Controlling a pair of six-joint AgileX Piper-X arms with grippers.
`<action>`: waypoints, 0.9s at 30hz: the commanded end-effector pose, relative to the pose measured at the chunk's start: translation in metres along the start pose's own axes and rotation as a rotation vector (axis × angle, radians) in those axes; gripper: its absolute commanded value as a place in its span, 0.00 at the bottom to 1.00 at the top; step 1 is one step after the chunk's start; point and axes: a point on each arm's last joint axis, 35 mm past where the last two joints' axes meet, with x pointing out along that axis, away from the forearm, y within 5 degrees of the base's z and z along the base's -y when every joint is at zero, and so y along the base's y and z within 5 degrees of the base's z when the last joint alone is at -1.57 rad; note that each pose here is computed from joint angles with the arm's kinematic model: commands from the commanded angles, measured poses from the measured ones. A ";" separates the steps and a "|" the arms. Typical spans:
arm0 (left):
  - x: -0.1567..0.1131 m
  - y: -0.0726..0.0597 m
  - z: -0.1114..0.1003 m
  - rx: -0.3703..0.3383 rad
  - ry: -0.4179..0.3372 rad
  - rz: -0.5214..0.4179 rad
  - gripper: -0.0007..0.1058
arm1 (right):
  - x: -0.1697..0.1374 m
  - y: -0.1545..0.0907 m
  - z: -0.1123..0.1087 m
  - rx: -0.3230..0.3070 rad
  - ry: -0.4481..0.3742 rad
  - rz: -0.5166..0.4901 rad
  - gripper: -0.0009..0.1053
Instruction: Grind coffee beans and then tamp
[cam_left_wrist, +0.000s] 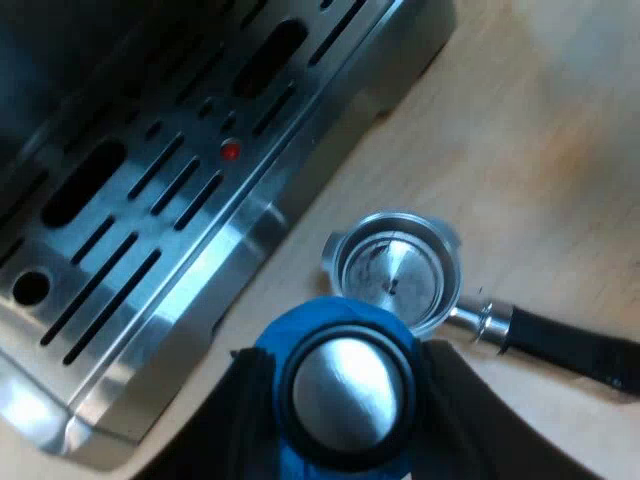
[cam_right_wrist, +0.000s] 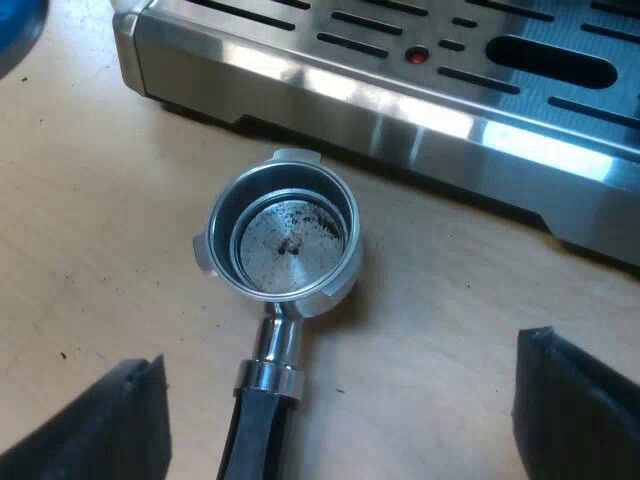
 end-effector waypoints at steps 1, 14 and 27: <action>0.001 0.000 0.008 0.010 -0.015 0.015 0.01 | -0.001 0.001 0.002 -0.017 -0.011 0.014 0.68; 0.014 0.000 0.011 0.011 0.024 -0.025 0.01 | -0.002 0.003 0.002 -0.039 -0.010 0.048 0.68; 0.034 -0.019 0.012 0.082 0.051 -0.067 0.01 | -0.008 0.013 -0.007 -0.110 0.032 0.036 0.68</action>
